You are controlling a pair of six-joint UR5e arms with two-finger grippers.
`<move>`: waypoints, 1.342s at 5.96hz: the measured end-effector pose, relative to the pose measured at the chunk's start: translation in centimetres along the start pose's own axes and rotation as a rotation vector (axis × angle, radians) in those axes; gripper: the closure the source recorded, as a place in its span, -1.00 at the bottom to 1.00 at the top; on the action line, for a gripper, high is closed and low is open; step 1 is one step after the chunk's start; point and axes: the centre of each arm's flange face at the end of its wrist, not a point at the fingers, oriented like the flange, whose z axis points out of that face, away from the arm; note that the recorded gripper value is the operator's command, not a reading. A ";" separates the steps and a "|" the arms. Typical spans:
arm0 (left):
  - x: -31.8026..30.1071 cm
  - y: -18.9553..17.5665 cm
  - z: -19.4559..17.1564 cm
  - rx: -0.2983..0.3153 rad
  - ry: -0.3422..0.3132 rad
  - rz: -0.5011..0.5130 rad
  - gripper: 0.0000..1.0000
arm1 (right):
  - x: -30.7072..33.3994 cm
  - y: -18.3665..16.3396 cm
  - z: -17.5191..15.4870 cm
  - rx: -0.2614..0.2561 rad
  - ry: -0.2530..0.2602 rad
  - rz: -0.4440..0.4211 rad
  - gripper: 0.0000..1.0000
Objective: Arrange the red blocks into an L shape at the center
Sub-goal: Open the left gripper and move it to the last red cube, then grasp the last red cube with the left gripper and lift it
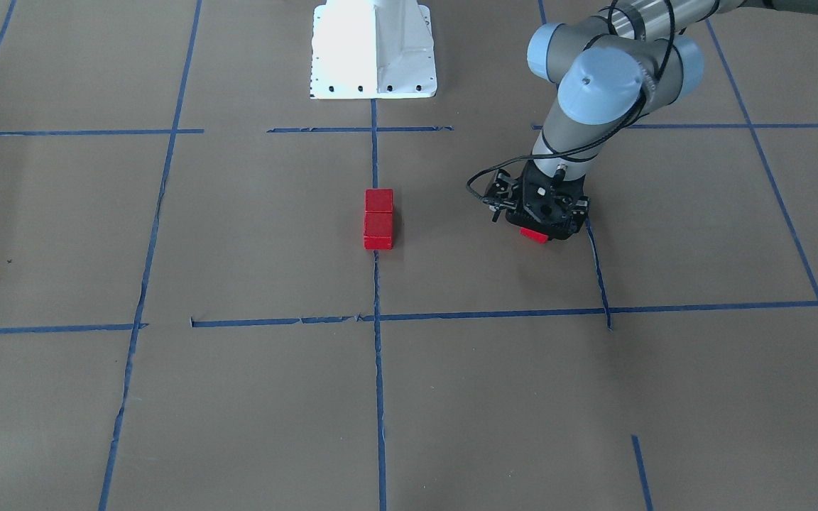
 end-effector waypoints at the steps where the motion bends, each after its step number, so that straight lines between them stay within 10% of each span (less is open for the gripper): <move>1: -1.5 1.8 0.7 0.015 0.008 0.046 -1.00 | 0.0 0.0 0.0 0.000 0.000 0.001 -1.00; 8: -0.9 5.3 7.3 -0.004 0.011 0.074 -1.00 | 0.2 -0.1 0.2 -0.004 0.000 0.003 -1.00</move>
